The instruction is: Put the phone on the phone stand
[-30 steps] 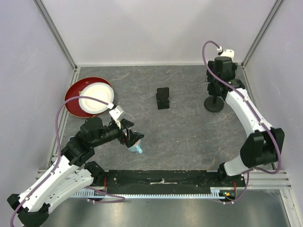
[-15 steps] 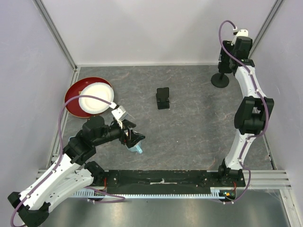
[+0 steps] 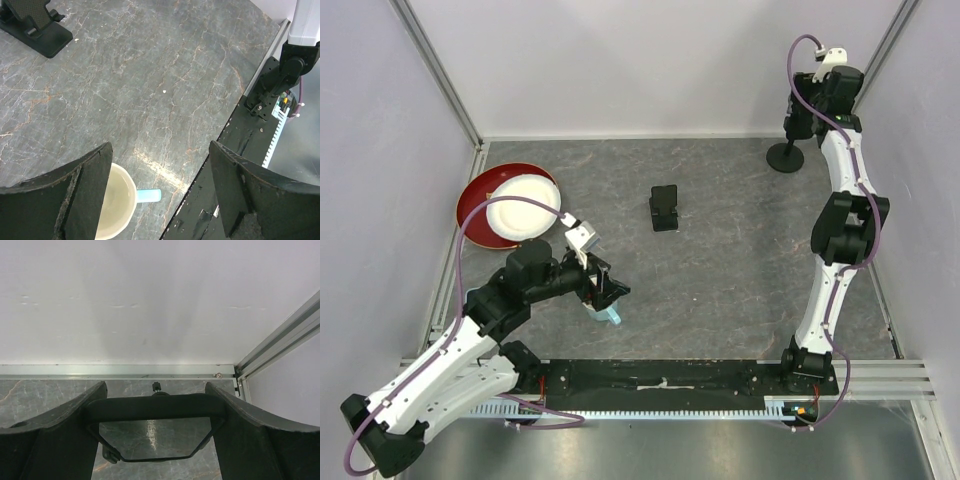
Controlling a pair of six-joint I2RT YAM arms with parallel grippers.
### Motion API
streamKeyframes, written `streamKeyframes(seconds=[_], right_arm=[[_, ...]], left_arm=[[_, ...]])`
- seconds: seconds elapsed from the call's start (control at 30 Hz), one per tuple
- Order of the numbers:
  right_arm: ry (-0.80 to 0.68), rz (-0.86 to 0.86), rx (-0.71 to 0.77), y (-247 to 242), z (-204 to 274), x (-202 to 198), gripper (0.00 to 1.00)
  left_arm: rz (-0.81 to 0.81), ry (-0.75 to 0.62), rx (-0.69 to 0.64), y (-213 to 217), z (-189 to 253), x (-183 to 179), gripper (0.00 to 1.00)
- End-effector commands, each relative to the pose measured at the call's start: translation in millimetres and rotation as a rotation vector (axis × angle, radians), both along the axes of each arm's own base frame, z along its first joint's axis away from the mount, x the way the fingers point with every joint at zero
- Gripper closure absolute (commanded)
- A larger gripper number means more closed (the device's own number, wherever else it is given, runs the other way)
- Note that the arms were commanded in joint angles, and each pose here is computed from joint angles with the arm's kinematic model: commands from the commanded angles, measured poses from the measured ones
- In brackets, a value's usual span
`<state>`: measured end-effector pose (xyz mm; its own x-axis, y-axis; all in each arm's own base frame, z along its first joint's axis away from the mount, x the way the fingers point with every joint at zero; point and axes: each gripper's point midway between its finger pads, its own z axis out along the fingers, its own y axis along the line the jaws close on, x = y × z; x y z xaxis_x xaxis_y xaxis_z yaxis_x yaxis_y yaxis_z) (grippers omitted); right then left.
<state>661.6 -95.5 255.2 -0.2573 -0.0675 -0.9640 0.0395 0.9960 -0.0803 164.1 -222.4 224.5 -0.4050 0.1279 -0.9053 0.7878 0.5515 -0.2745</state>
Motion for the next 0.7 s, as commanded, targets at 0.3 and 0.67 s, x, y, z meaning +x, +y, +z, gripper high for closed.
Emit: streamKeyframes(seconds=[0.3, 0.67], right_arm=[[-0.18, -0.048, -0.022, -12.1, 46.8, 12.1, 0.93], [-0.18, -0.113, 0.002, -15.6, 61.1, -3.4, 0.02]], left_arm=[[0.007, -0.046, 0.023, -1.0, 1.7, 8.9, 0.16], [0.031, -0.065, 0.032, 2.7, 3.8, 12.9, 0.17]])
